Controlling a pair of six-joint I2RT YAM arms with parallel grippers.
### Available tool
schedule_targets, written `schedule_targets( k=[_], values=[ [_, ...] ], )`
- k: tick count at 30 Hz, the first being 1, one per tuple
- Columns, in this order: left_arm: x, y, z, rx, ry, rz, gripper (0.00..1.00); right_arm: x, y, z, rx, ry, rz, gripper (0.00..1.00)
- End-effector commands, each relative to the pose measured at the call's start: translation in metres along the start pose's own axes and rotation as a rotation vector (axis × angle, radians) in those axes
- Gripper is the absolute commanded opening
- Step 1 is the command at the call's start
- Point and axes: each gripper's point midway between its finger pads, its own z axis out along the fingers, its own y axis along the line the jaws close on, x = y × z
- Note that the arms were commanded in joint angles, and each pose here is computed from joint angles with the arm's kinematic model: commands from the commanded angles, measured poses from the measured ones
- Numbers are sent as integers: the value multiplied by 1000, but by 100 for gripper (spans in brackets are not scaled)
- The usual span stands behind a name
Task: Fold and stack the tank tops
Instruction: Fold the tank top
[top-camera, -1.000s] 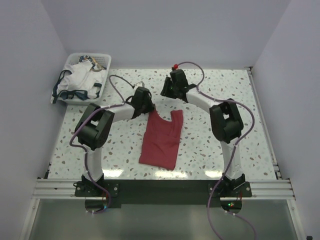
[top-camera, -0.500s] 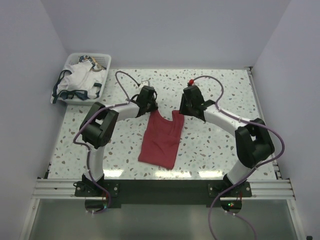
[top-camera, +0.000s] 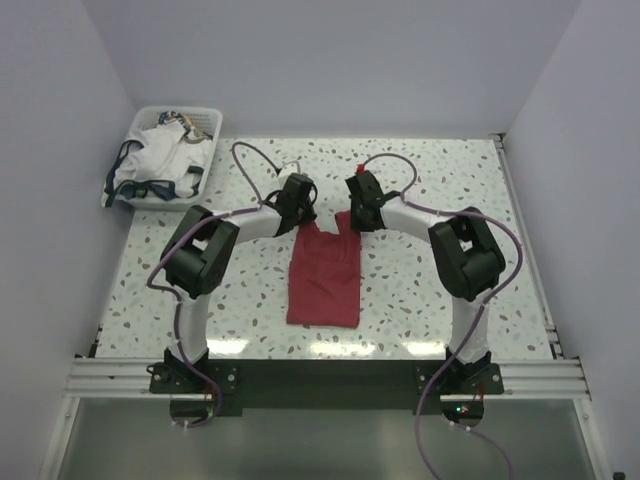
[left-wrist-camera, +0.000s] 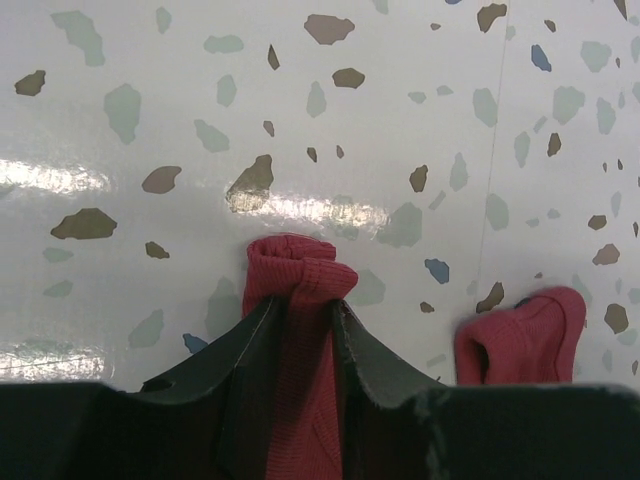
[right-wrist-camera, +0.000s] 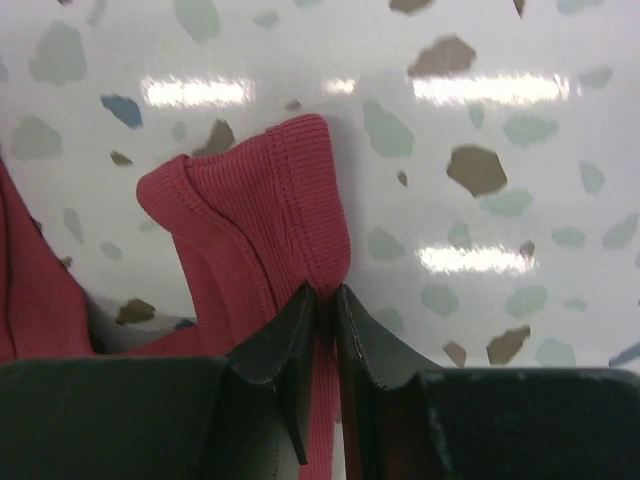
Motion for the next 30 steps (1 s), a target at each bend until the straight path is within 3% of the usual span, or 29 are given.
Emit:
schedule_targets(
  k=[1, 5, 10, 14, 16, 17, 20, 23, 29, 30],
  values=[
    [16, 30, 2, -123, 45, 40, 33, -17, 3, 17, 41, -9, -61, 16],
    [8, 29, 6, -145, 33, 51, 35, -35, 11, 27, 58, -11, -88, 15],
    [-16, 21, 5, -136, -20, 68, 40, -47, 3, 9, 90, -57, -66, 18],
    [-31, 9, 7, -95, -29, 78, 45, -47, -3, -7, 90, -74, -45, 26],
    [-38, 1, 11, -75, -29, 92, 48, -48, -4, -17, 79, -93, -38, 36],
    [-38, -3, 12, -62, -24, 95, 49, -51, -3, -21, 70, -107, -36, 47],
    [-50, -18, 10, 2, -46, 106, 56, -60, -5, -33, 69, -131, -41, 62],
    [-67, -34, -1, 55, -80, 113, 64, -70, -8, -50, 70, -158, -35, 71],
    [-96, -50, -46, 133, -130, 111, 76, -67, -10, -96, -6, -199, 25, 71],
    [-97, -48, -58, 136, -136, 104, 76, -45, -19, -92, -1, -163, 28, 70]
  ],
)
